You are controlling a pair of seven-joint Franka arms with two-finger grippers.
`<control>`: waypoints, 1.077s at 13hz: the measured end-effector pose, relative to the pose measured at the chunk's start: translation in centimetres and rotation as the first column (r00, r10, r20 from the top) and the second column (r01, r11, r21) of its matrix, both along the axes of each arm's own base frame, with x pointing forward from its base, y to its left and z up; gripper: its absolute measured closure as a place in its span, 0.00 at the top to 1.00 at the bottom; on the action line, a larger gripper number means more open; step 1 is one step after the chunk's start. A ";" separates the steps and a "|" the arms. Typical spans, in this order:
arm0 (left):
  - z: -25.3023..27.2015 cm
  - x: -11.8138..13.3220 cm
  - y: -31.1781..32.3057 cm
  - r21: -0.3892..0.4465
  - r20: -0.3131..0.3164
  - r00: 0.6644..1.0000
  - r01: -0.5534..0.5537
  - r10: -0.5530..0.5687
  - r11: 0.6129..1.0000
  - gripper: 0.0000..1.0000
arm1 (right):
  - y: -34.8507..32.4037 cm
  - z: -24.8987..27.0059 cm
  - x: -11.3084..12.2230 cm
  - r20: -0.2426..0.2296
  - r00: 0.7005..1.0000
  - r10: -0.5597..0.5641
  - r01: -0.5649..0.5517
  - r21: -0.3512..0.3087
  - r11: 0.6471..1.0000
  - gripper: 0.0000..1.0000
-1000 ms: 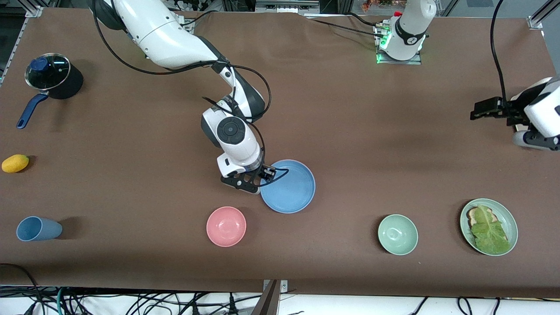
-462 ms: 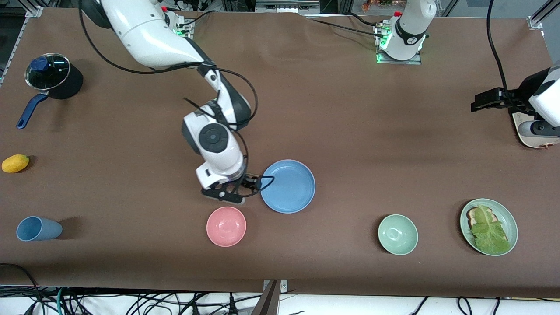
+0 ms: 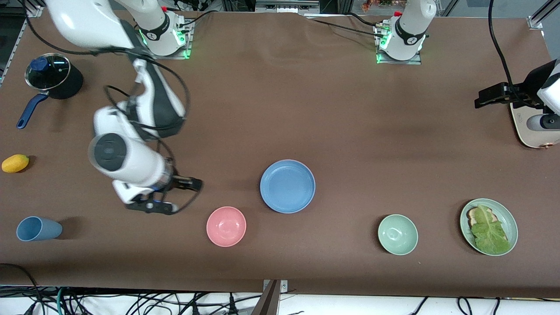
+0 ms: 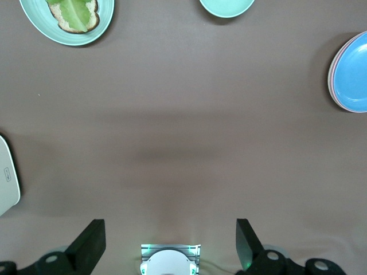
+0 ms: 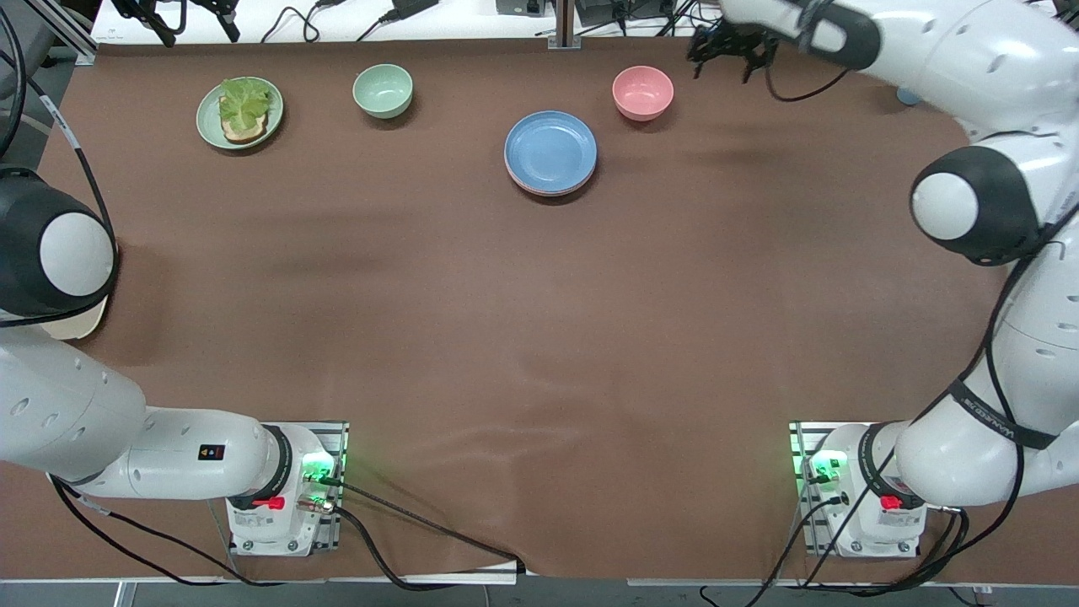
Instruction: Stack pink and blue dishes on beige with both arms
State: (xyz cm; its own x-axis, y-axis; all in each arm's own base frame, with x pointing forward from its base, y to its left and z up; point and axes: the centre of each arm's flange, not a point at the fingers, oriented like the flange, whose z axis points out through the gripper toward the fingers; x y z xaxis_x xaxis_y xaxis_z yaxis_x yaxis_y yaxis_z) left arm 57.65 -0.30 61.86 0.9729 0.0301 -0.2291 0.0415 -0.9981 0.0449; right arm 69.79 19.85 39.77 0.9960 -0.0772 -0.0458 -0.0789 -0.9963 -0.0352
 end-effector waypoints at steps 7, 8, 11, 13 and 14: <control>-0.2 0.0 0.2 0.001 -0.007 1.000 -0.007 0.007 1.000 1.00 | -6.2 12.6 -8.0 -0.021 0.999 0.048 -0.049 -0.036 0.998 1.00; -0.2 0.0 0.4 0.002 -0.007 1.000 -0.010 0.010 1.000 1.00 | -6.8 13.9 -9.2 -0.013 0.999 0.042 -0.043 -0.038 0.998 1.00; -0.3 0.0 0.6 0.008 -0.007 1.000 -0.014 0.014 1.000 1.00 | -10.2 15.8 -10.5 -0.008 1.000 0.019 -0.019 -0.047 0.999 1.00; -0.3 0.0 0.6 0.009 -0.008 1.000 -0.014 0.014 1.000 1.00 | -11.8 15.8 -10.4 -0.012 1.000 0.023 -0.024 -0.050 0.998 1.00; -0.3 0.0 0.6 0.009 -0.008 1.000 -0.013 0.013 1.000 1.00 | -11.8 15.9 -10.3 -0.011 1.000 0.026 -0.026 -0.050 0.998 1.00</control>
State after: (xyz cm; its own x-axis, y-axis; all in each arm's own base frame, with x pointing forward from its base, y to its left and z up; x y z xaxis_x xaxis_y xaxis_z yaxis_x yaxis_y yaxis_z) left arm 57.68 0.26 61.57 0.9706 0.0447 -0.2366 0.0547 -0.9979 0.0359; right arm 59.44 8.06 55.67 0.9972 -0.0538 -0.0525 -0.0531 -0.9985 0.0151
